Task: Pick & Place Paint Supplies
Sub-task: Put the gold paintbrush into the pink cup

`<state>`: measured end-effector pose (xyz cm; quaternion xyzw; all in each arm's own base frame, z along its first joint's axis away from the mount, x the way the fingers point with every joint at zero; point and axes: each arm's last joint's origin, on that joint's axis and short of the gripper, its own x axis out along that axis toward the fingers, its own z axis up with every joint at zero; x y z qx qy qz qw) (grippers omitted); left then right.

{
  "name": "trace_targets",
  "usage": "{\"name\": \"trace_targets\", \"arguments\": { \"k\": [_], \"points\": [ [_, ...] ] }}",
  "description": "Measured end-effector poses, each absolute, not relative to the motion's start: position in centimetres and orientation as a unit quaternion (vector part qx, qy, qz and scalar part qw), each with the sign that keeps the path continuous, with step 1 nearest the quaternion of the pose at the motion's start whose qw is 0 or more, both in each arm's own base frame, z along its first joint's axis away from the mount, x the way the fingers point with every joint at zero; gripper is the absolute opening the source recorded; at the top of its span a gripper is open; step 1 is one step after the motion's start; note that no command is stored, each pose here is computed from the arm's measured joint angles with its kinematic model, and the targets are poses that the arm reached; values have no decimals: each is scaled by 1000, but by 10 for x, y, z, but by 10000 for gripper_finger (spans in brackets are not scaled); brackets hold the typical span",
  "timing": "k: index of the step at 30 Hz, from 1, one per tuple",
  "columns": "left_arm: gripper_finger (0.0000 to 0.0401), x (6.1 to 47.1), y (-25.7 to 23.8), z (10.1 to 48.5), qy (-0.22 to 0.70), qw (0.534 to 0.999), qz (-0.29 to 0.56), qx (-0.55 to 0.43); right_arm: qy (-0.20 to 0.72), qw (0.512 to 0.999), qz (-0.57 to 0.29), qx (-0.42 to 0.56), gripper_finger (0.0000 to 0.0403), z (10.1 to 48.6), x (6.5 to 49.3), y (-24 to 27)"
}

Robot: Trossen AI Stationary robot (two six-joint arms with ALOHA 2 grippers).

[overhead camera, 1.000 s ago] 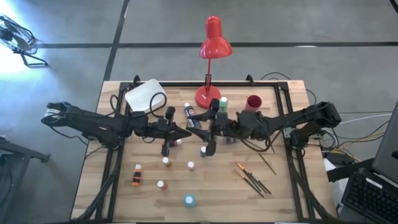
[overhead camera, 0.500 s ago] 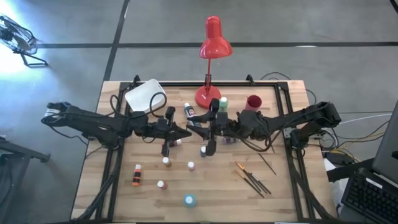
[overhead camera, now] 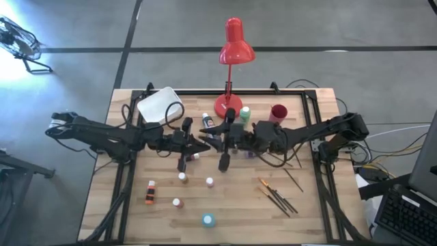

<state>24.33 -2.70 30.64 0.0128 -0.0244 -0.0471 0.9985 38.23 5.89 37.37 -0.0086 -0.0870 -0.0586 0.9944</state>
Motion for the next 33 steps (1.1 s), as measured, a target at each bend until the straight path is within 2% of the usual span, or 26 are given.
{"name": "trace_targets", "arguments": {
  "k": [2,4,11,15,21,25,28,33],
  "points": [
    [7,243,-27,306,-23,999,-47,13,-80,995,-58,-19,27,373,382,60],
    [7,243,-27,306,-22,999,-47,15,-71,996,-56,-21,15,373,380,61],
    [12,243,-27,306,-23,998,-45,22,-59,997,-54,-15,10,376,375,61],
    [59,240,-25,310,-33,999,-26,26,-41,997,-70,-20,9,386,361,62],
    [143,222,-22,323,-49,998,-4,44,37,987,-148,-38,8,399,320,76],
    [185,204,-19,322,-5,998,22,53,101,964,-242,-45,8,396,283,84],
    [198,191,-16,313,4,998,51,37,126,941,-311,-35,8,383,257,82],
    [201,177,-13,282,-57,996,63,13,117,916,-384,-18,8,361,225,61]
  ]
}}
